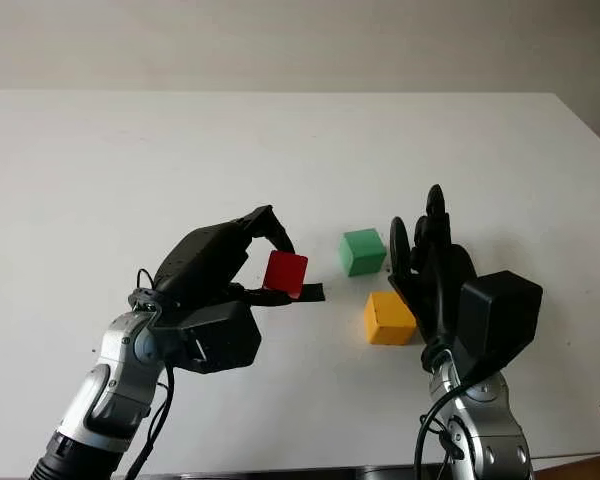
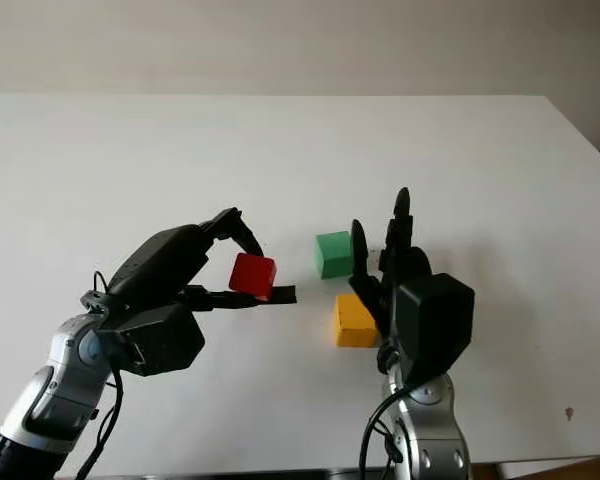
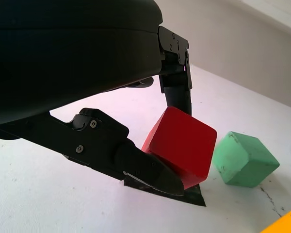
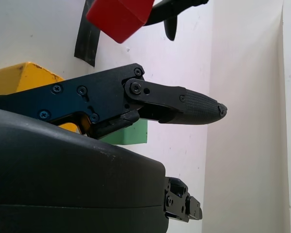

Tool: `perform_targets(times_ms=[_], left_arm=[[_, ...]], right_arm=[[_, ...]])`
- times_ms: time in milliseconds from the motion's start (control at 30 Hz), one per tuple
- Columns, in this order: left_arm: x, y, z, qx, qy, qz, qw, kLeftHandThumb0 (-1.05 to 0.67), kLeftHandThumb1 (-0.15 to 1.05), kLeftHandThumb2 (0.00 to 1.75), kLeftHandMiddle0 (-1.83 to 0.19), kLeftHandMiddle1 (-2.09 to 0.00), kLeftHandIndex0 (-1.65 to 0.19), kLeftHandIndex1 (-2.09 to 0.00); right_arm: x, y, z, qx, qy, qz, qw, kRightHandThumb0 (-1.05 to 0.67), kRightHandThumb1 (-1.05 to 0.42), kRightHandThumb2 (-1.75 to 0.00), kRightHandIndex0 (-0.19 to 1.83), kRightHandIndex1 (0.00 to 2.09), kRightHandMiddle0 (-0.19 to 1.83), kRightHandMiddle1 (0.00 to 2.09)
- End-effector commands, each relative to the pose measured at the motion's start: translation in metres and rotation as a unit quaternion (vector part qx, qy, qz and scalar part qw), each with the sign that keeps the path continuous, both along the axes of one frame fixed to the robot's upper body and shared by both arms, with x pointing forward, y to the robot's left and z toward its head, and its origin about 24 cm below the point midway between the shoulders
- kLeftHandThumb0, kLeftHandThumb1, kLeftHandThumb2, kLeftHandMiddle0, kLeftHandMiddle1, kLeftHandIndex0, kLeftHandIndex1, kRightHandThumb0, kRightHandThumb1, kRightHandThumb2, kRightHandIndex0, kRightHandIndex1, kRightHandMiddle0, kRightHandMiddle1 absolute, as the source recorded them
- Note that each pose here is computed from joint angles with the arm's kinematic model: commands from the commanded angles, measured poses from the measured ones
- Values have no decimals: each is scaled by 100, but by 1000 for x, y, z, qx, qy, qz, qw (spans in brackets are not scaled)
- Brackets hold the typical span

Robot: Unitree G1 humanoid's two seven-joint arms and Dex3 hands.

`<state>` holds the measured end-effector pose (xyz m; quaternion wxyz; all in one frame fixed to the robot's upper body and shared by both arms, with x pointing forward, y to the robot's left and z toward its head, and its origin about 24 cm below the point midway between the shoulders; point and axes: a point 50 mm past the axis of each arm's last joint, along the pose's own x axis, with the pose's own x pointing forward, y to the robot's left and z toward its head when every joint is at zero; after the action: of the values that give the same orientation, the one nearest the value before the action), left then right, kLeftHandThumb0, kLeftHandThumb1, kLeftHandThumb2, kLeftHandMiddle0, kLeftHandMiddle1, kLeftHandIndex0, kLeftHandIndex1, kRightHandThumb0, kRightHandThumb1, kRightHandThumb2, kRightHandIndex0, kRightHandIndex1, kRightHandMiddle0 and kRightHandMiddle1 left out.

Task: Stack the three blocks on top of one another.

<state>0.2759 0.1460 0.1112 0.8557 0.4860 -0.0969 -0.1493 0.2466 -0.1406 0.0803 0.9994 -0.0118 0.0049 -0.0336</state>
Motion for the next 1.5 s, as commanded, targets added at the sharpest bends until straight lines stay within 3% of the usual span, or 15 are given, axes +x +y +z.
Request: perform_targets(times_ms=[0, 200, 600, 967, 1133, 1200, 1267, 1467], left_arm=[[-4, -3, 1, -3, 1, -1, 1000, -40, 105, 7, -26, -6, -16, -193], [-2, -3, 1, 4, 6, 12, 1000, -41, 105, 6, -28, -6, -17, -192], [4, -9, -5, -15, 34, 12, 999, -42, 104, 6, -29, -5, -23, -168], [9, -18, -12, -32, 39, 10, 999, -43, 105, 6, -28, -5, -22, -188], [9, -19, -13, -23, 42, 6, 999, -42, 104, 6, -26, -5, -21, -185], [9, -20, -13, -20, 43, 6, 999, -42, 104, 6, -26, -5, -23, -173], [9, -19, -14, -20, 44, 6, 999, -43, 102, 5, -24, -5, -27, -148], [8, -18, -14, -15, 46, -3, 999, -55, 101, 5, -9, -4, -8, -102]], right_arm=[[0, 1, 1, 0, -7, -1, 1000, -61, -105, -56, -19, 4, -16, 6], [1, 2, 1, 0, -8, -2, 1000, -61, -105, -56, -18, 5, -15, 6], [-1, 1, 1, 0, -7, -4, 1000, -62, -105, -55, -18, 5, -14, 6], [-4, -7, 7, 2, -13, -19, 1000, -70, -105, -53, -18, 5, -14, 6], [-7, -12, 11, 6, -19, -26, 999, -69, -105, -51, -18, 5, -13, 6], [-7, -15, 13, 7, -23, -26, 999, -68, -105, -51, -18, 5, -14, 5], [-7, -16, 13, 8, -23, -27, 999, -69, -105, -51, -19, 5, -15, 5], [-8, -20, 14, 0, -22, -31, 999, -70, -105, -50, -18, 5, -14, 6]])
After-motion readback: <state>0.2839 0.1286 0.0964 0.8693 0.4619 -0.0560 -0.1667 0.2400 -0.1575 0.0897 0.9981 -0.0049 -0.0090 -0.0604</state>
